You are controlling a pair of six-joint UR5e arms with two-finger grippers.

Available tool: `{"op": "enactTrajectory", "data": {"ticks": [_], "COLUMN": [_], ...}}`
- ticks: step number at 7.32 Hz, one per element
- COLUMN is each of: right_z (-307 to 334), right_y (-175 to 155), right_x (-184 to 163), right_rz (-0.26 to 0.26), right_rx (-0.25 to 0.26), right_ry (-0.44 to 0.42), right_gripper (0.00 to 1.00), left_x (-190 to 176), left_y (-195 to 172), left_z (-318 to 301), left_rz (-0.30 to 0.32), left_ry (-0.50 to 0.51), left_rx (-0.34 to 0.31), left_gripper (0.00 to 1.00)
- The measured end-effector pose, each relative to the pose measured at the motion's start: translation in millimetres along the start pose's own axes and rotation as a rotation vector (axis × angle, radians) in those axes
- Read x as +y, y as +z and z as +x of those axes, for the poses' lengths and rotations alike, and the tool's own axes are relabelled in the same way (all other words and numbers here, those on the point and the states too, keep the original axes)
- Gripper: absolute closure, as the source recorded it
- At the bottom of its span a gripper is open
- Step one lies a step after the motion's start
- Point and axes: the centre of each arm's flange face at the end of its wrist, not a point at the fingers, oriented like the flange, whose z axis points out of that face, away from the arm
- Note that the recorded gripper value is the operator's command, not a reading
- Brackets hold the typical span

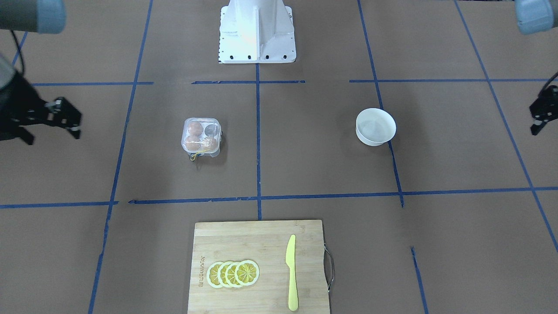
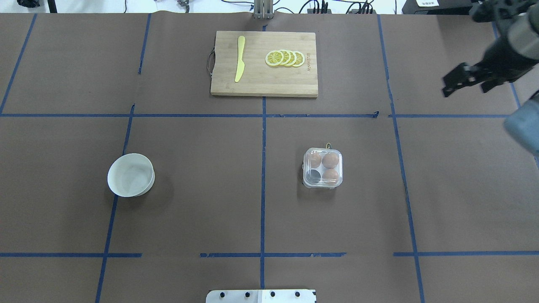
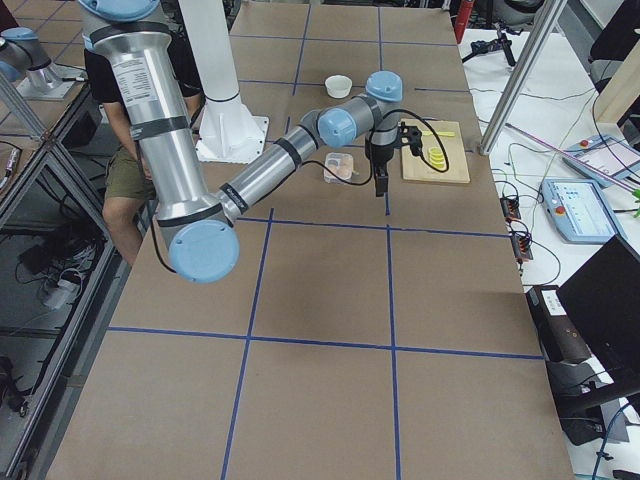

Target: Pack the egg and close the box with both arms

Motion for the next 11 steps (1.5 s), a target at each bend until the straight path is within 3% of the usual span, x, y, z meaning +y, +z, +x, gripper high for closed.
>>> {"op": "enactTrajectory", "data": {"ticks": [1,3,7,11], "right_z": [86.3,205.3,260.1,312.7], "right_y": [-8.9,-0.4,24.8,36.4], "right_x": [13.1,53.9,88.2,107.3], "right_rz": [-0.014,-0.057,-0.099,-0.117], "right_rx": [0.011,0.029,0.034,-0.025], "right_ry": [-0.034,-0.01,0.053,0.175], "right_gripper": [0.0,0.0,0.0,0.0], "left_x": [24.2,76.1,122.8,136.2], "left_y": [4.6,26.7,96.0,110.9], "left_z": [-48.8,-101.0,-154.3,-163.2], "left_rz": [-0.025,-0.074,-0.139,-0.166], "left_ry": [0.026,0.038,-0.008,-0.088], "left_rx": [0.004,0.021,0.037,0.055], "left_gripper": [0.0,0.0,0.0,0.0]}}
